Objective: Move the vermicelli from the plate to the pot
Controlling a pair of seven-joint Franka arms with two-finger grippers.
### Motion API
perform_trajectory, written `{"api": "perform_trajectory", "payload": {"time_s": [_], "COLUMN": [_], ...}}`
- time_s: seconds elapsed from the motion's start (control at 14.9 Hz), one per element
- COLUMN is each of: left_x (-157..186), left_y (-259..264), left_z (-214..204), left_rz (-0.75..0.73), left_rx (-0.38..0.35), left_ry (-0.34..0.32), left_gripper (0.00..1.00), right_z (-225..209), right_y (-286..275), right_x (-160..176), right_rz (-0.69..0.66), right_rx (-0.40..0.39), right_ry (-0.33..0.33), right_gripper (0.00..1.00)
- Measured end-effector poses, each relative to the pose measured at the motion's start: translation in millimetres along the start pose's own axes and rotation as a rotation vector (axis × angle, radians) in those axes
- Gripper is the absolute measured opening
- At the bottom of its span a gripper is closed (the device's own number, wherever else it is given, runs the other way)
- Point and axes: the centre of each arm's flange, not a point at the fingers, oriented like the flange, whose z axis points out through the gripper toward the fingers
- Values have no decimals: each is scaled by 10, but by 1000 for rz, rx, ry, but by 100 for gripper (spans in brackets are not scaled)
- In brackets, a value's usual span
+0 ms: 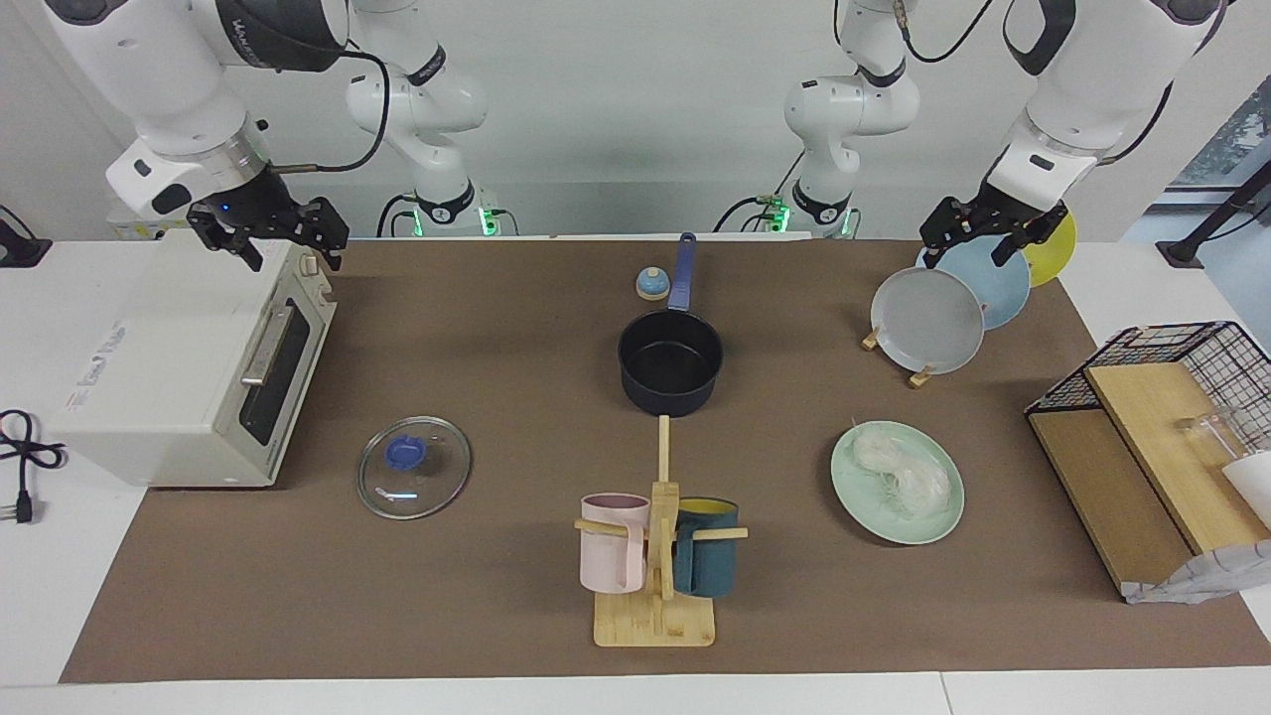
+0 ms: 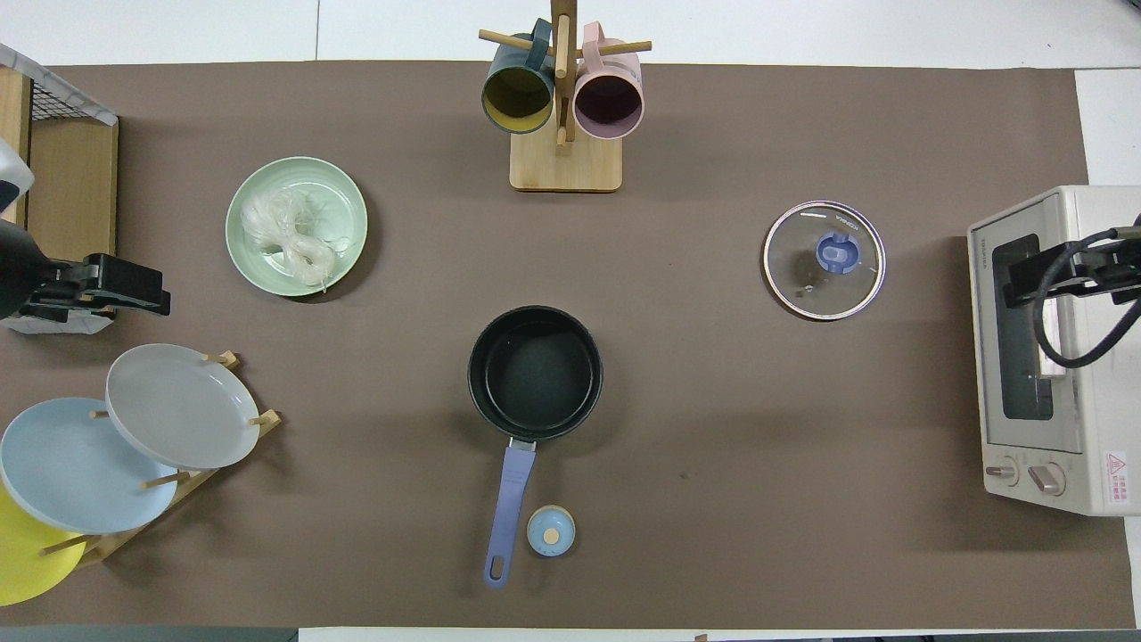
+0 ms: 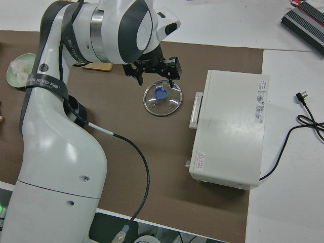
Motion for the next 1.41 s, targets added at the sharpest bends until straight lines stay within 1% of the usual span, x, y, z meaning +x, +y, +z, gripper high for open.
{"api": "perform_trajectory", "payload": {"time_s": [0.4, 0.54, 0.67, 1.41], "left_x": [0, 0, 0, 0], "left_y": [-1, 0, 0, -1], "left_z": [0, 0, 0, 0], "left_rz": [0, 0, 0, 0], "left_rx": [0, 0, 0, 0], "left_ry": [0, 0, 0, 0], "left_gripper": [100, 100, 100, 100], "right_z": [-5, -27, -27, 10], "right_y": [-10, -12, -21, -30], "right_x": [6, 39, 56, 49], "right_rz": [-2, -2, -3, -4], "right_rx": [0, 1, 8, 11], "right_ry": [5, 35, 46, 30], "right_gripper": [100, 100, 100, 100]}}
